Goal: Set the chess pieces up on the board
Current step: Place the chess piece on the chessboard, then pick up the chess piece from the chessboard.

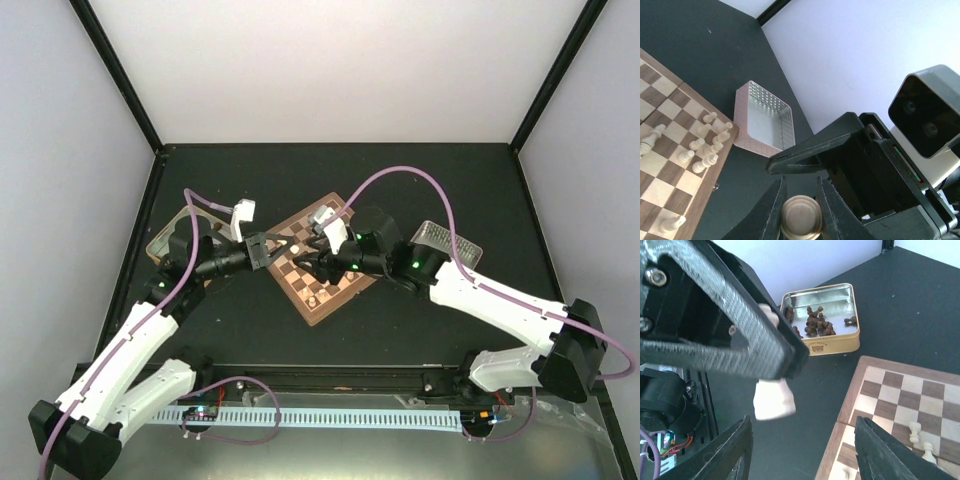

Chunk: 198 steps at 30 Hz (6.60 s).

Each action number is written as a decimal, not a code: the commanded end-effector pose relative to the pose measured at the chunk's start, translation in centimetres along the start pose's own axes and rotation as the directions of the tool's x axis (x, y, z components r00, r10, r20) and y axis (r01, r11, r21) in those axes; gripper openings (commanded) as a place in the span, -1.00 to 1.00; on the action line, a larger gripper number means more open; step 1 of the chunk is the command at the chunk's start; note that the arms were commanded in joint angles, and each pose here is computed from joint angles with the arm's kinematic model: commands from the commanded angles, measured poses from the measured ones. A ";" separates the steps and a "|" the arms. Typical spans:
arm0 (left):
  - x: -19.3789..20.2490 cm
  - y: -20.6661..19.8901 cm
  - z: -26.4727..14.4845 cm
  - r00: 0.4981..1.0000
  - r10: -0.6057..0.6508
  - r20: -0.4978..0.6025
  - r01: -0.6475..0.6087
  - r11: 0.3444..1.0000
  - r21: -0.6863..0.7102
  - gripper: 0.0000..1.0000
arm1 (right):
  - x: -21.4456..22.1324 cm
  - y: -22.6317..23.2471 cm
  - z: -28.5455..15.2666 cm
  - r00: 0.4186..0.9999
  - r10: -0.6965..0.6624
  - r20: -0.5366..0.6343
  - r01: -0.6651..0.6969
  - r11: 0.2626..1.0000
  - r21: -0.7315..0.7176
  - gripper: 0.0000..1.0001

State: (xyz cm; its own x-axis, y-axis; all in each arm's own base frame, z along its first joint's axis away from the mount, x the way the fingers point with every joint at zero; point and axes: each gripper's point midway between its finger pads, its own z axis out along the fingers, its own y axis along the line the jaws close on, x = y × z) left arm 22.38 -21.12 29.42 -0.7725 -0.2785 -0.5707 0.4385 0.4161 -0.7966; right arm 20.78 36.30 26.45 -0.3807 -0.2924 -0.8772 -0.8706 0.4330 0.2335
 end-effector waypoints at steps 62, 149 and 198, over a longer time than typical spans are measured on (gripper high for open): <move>0.9 3.8 3.7 0.959 0.238 -0.153 -0.273 0.921 -0.277 -0.97 | 5.5 -12.9 -7.6 0.970 0.215 0.114 -0.236 0.716 0.657 0.23; -1.2 9.1 -5.7 0.890 0.399 0.219 -0.135 0.691 -0.710 0.13 | 10.9 -13.9 7.7 0.859 0.366 -0.359 -0.143 0.843 0.518 0.08; -0.1 12.3 -6.1 0.936 0.259 0.237 -0.026 0.723 -0.690 0.10 | 15.1 -18.4 15.6 0.787 0.376 -0.490 -0.035 0.819 0.572 -0.48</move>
State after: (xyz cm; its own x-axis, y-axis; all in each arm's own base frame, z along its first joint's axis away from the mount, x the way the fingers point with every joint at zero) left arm 25.15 -10.71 21.16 -0.4902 -0.3489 -0.7988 0.0252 0.9104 -0.4131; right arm 35.70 37.88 4.22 -0.7502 -0.4963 -0.4370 -0.5478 0.8365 -0.0096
